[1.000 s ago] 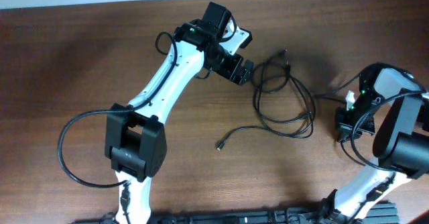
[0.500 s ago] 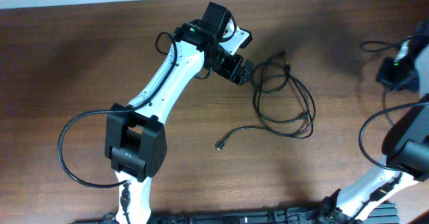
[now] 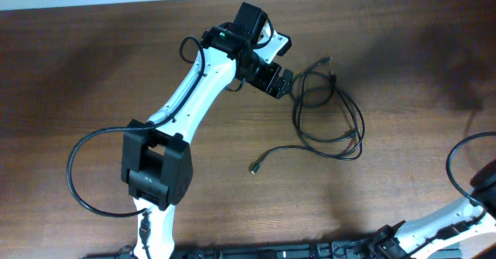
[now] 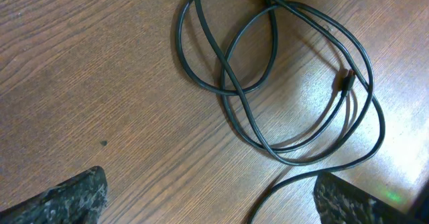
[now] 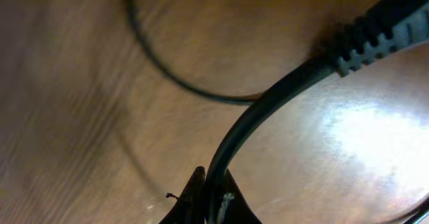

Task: Untangle cables

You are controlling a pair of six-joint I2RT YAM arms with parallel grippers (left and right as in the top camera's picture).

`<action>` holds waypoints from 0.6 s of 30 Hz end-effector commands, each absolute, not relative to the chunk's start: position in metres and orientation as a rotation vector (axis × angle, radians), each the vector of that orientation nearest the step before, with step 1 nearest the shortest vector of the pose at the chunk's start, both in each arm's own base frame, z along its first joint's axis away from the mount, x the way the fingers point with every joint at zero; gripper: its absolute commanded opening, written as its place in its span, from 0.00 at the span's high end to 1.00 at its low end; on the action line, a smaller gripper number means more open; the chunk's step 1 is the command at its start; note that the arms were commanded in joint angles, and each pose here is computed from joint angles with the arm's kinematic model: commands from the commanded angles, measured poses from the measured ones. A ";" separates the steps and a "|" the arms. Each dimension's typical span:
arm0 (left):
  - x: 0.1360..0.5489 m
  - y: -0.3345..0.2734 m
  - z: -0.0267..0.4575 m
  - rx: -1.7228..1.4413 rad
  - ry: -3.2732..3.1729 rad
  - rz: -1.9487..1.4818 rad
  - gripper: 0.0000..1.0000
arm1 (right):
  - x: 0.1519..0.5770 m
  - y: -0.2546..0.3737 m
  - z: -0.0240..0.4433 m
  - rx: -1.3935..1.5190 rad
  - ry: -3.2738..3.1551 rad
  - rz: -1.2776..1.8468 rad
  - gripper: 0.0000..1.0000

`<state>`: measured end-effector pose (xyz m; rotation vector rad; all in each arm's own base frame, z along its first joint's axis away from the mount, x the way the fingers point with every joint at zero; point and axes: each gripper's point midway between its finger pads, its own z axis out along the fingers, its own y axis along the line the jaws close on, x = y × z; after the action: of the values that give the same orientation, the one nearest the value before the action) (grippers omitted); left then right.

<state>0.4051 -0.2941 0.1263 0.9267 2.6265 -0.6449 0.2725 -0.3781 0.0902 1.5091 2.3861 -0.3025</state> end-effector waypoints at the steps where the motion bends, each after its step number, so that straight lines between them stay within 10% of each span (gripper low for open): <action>1: 0.407 -0.294 0.126 0.910 2.632 -0.662 0.01 | 0.264 -0.390 0.094 1.623 2.290 -0.312 0.92; 8: 0.407 -0.294 0.126 0.910 2.631 -0.661 0.01 | 0.269 -0.387 0.093 1.629 2.270 -0.220 0.20; 18: 0.409 -0.287 0.130 0.894 2.631 -0.641 0.01 | 0.334 -0.298 0.116 0.893 2.410 0.496 0.01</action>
<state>0.4050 -0.2940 0.1262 0.9267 2.6269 -0.6444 0.3111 -0.3231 0.0952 1.1961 2.4344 0.2964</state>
